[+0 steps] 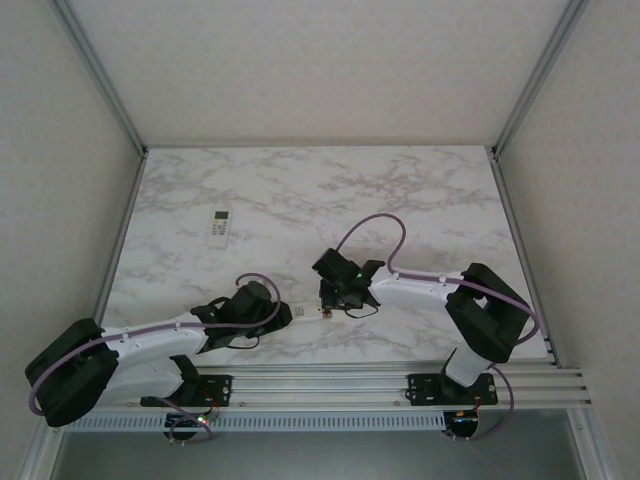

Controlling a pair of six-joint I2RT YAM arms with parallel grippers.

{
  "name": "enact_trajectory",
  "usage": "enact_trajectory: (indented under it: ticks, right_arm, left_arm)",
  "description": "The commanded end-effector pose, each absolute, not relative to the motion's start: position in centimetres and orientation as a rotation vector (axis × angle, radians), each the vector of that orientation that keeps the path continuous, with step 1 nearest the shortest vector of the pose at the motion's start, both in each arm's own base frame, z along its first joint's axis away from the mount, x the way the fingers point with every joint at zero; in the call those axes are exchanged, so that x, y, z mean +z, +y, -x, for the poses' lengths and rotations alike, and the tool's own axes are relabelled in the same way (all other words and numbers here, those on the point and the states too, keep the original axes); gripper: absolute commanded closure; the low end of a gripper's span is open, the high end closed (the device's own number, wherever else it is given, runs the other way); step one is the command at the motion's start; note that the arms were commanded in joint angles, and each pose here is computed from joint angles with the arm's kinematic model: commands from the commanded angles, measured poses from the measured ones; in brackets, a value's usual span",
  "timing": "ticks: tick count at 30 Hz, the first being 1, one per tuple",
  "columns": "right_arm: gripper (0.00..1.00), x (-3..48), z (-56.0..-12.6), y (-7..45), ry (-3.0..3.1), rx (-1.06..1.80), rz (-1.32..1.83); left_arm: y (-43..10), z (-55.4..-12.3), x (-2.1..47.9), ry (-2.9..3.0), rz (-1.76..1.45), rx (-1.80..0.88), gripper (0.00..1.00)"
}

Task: Load the batteries into the remote control

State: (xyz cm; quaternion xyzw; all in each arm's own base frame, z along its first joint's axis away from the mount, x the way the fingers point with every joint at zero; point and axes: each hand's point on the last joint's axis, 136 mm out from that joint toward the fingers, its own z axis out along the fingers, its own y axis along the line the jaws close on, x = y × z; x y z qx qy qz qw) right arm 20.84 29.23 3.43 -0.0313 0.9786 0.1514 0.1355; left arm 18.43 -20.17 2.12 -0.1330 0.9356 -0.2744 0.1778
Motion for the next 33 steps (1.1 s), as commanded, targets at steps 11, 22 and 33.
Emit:
enact_trajectory:
  ticks: [11, 22, 33]
  right_arm:
    - [0.84, 4.6, -21.0, 29.9, 2.829, 0.475, 0.099]
    - [0.81, 4.9, -21.3, 30.2, 2.820, 0.480, 0.098]
    - [0.87, 3.1, -20.9, 29.8, 2.860, 0.436, 0.100]
  left_arm:
    - [-22.2, -18.1, 2.5, 2.650, 0.332, -0.885, 0.55]
    - [-22.2, -18.1, 2.6, 2.649, 0.331, -0.885, 0.55]
    - [-22.1, -18.1, 2.6, 2.646, 0.334, -0.877, 0.55]
